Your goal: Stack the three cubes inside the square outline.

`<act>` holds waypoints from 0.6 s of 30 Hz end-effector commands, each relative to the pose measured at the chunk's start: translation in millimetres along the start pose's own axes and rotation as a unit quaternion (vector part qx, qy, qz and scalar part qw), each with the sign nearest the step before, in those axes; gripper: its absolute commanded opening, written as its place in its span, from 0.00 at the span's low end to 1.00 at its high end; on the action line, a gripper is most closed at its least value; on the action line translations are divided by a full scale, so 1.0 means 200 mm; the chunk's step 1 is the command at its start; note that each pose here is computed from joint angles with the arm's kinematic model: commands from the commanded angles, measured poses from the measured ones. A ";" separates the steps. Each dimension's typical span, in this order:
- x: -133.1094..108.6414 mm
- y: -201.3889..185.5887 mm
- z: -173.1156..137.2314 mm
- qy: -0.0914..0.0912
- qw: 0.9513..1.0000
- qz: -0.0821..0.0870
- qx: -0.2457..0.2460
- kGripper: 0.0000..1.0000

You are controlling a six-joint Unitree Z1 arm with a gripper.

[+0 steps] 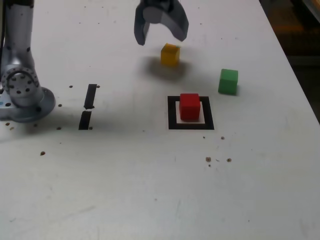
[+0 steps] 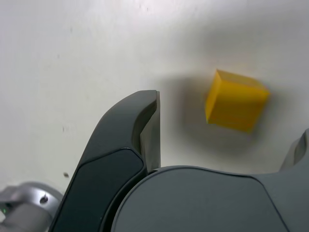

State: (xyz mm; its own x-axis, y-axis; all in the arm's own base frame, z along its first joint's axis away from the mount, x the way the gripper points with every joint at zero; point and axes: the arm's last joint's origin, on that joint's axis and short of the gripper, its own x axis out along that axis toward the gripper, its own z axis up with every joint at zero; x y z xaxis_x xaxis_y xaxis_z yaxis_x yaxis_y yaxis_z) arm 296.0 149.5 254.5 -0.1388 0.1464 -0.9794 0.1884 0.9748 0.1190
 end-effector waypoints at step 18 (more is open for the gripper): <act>0.15 0.03 0.17 -0.001 0.999 -0.011 0.051 0.61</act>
State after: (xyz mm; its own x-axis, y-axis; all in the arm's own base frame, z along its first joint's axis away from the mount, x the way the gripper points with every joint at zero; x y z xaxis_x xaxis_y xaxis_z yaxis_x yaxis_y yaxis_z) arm 324.0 154.5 223.8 -0.1404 0.1345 -0.9809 0.2769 0.9565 0.0915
